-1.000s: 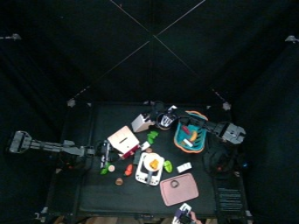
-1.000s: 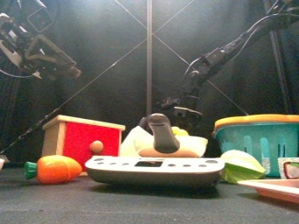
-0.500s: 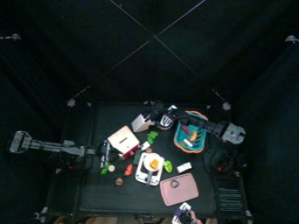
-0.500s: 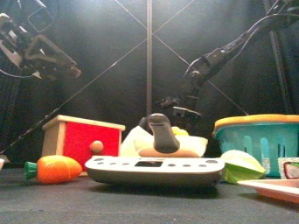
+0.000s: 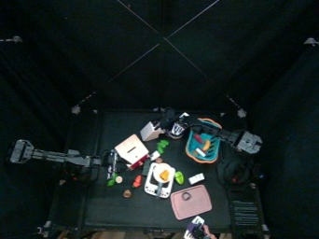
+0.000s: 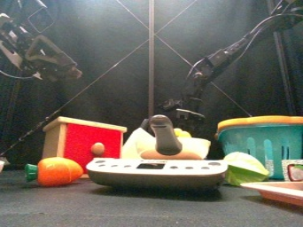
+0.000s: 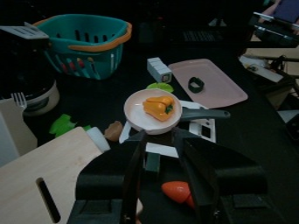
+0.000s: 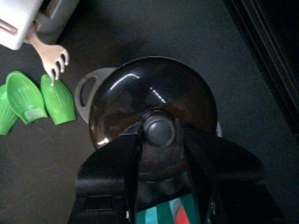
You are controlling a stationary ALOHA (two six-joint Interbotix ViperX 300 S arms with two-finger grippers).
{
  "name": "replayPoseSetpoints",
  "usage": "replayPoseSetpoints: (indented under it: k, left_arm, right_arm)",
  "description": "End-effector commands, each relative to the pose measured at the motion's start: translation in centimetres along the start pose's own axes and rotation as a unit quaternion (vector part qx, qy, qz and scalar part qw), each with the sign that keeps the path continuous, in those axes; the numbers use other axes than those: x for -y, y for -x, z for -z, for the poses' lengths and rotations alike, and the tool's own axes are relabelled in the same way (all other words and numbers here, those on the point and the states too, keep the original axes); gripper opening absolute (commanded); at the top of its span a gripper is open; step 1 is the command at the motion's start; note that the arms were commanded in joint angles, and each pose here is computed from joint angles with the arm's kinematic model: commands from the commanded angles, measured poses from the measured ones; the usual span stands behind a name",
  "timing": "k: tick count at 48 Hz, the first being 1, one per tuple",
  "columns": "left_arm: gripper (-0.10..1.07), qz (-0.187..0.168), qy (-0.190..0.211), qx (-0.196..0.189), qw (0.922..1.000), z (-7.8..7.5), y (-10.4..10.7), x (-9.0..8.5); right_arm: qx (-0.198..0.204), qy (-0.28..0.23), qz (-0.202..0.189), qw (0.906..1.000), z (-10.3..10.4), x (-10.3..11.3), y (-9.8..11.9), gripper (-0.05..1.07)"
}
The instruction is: Put pot lid on pot
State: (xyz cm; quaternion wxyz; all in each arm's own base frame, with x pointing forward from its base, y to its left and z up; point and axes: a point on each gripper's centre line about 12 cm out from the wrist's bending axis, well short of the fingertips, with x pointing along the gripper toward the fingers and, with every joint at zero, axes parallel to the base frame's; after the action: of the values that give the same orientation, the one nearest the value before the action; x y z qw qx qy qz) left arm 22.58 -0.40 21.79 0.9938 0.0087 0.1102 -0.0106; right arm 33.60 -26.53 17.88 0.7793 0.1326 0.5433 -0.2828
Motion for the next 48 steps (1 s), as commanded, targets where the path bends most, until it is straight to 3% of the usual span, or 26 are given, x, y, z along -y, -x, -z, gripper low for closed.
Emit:
replayPoseSetpoints:
  k: [1, 19, 36, 48]
  left_arm:
    - [0.73, -0.001, 0.001, 0.007, 1.0, -0.5, -0.1, 0.0]
    - [0.73, -0.001, 0.0, 0.007, 1.0, -0.5, -0.1, 0.0]
    - [0.73, -0.001, 0.0, 0.006, 1.0, -0.4, -0.1, 0.0]
    - [0.73, 0.0, 0.001, -0.002, 1.0, -0.3, -0.1, 0.0]
  right_arm:
    - [0.023, -0.004, 0.001, 0.9997, -0.9, 0.3, 1.5, 0.64]
    - [0.026, -0.004, 0.001, 0.9997, -1.0, 0.3, 1.3, 0.66]
    - [0.033, -0.003, 0.001, 0.9995, -1.2, 0.3, 1.5, 0.96]
    - [0.057, -0.002, 0.0, 0.9984, -2.1, 0.2, 3.1, 0.99]
